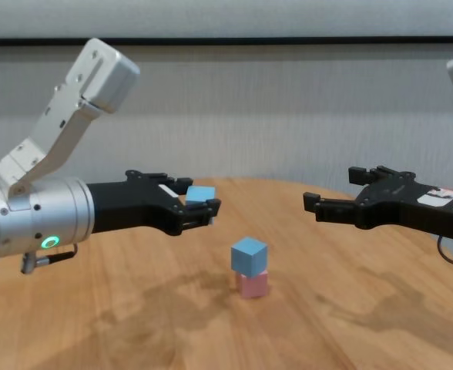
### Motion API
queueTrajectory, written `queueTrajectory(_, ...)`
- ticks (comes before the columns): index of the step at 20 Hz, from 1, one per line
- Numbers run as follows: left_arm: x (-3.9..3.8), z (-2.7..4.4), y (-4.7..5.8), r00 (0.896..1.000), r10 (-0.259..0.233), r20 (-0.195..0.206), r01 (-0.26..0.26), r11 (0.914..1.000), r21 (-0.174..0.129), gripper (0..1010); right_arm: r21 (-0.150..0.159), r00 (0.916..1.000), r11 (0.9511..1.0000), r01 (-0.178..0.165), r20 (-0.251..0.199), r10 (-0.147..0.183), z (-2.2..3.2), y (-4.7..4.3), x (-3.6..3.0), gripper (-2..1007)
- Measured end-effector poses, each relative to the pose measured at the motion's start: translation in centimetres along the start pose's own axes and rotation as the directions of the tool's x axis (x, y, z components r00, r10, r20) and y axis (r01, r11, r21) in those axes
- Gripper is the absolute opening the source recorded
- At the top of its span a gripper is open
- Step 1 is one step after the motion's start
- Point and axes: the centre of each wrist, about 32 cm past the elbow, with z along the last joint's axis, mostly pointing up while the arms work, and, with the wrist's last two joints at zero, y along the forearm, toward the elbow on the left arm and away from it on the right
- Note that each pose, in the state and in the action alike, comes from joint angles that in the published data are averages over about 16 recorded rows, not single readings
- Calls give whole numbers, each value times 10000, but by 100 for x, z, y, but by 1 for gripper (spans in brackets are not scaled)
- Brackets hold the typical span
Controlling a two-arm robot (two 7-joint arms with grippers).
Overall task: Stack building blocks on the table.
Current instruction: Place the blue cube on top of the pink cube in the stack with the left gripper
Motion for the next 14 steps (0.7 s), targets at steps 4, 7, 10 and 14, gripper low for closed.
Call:
queueTrajectory(4,-50,33,-43,9999,-163,-16,163,9999,-40,558,0,10000,10000,0,0,0,0,0,0,1005)
queueTrajectory(7,-91,53,-75,9996,-297,-16,297,9995,-53,558,0,10000,10000,0,0,0,0,0,0,1005)
queueTrajectory(10,-129,68,-105,9991,-427,-7,427,9991,-60,558,0,10000,10000,0,0,0,0,0,0,1005)
queueTrajectory(14,-176,79,-147,9982,-593,4,593,9982,-58,558,0,10000,10000,0,0,0,0,0,0,1005)
